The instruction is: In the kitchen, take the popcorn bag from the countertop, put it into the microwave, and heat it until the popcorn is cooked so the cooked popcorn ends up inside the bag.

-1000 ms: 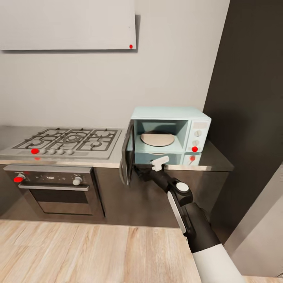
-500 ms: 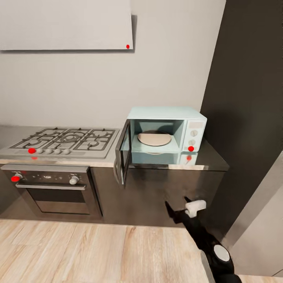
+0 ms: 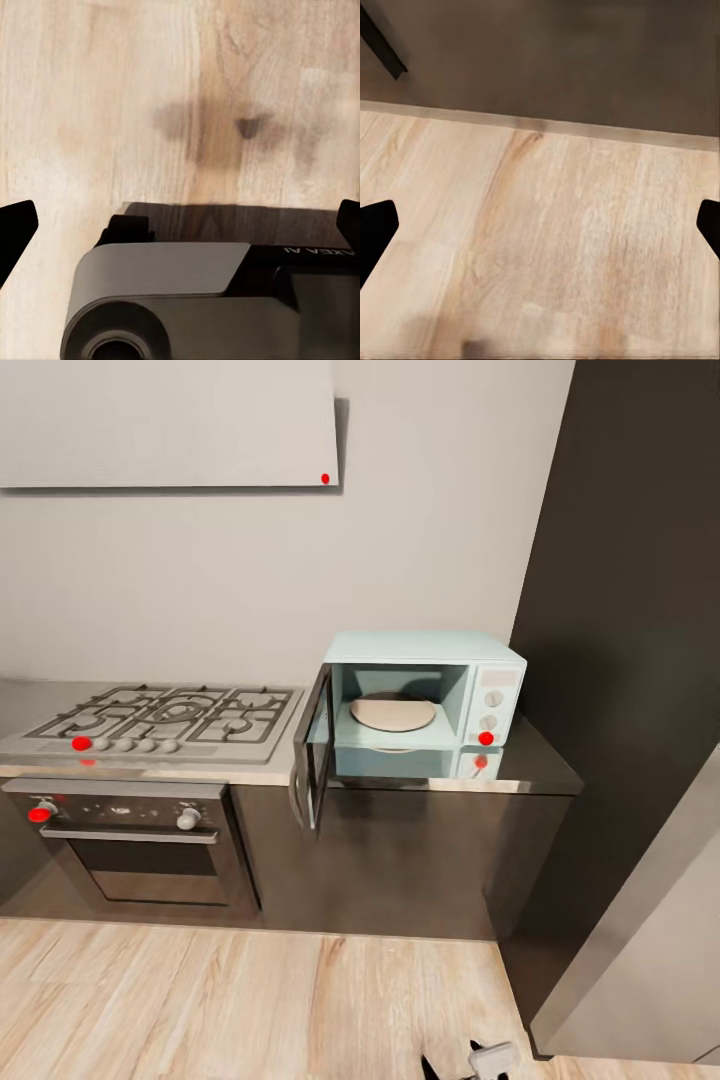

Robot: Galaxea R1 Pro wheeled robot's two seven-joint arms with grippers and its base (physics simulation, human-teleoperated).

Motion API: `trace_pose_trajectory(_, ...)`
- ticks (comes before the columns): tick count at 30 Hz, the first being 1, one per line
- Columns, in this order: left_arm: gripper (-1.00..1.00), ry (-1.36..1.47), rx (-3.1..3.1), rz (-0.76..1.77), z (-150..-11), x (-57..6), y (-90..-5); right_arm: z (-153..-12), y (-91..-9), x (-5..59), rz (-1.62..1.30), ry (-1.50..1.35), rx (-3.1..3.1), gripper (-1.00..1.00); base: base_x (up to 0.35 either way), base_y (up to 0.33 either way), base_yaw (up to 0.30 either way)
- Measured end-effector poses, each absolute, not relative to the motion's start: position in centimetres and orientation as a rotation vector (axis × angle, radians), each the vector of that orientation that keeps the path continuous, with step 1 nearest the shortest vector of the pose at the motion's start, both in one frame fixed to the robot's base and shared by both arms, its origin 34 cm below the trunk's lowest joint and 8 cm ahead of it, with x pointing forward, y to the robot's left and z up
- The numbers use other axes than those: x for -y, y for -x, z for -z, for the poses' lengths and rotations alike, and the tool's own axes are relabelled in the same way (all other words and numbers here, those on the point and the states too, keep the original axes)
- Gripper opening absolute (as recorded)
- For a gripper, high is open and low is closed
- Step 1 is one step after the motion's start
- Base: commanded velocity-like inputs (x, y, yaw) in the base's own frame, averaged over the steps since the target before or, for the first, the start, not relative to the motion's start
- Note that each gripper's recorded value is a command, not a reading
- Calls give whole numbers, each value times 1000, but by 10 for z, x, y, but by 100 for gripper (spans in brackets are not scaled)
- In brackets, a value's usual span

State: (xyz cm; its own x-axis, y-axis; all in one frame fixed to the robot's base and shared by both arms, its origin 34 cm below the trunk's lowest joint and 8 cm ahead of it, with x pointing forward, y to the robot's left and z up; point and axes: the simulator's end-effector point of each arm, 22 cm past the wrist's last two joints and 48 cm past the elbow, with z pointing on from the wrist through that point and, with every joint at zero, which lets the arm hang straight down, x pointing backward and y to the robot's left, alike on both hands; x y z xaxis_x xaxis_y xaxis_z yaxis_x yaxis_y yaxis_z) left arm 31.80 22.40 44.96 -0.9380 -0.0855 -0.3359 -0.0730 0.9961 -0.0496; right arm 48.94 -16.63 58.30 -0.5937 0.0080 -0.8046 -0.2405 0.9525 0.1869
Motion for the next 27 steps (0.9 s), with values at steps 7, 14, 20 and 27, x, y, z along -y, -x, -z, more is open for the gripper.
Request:
trace_pose_trajectory(7,100,139,-2792,53,-450,-226,-319,-573,-494,187,-207,96,-2215,100,-85,285,0)
trace_pose_trajectory(14,100,133,-2792,45,-450,-231,-319,-558,-469,140,-289,148,-2268,100,-76,349,176)
trace_pose_trajectory(20,100,135,-2791,45,-450,-232,-319,-558,-467,133,-302,166,-2268,100,-4,350,282)
trace_pose_trajectory(27,100,135,-2792,43,-450,-233,-319,-558,-467,132,-303,167,-2268,100,0,350,285)
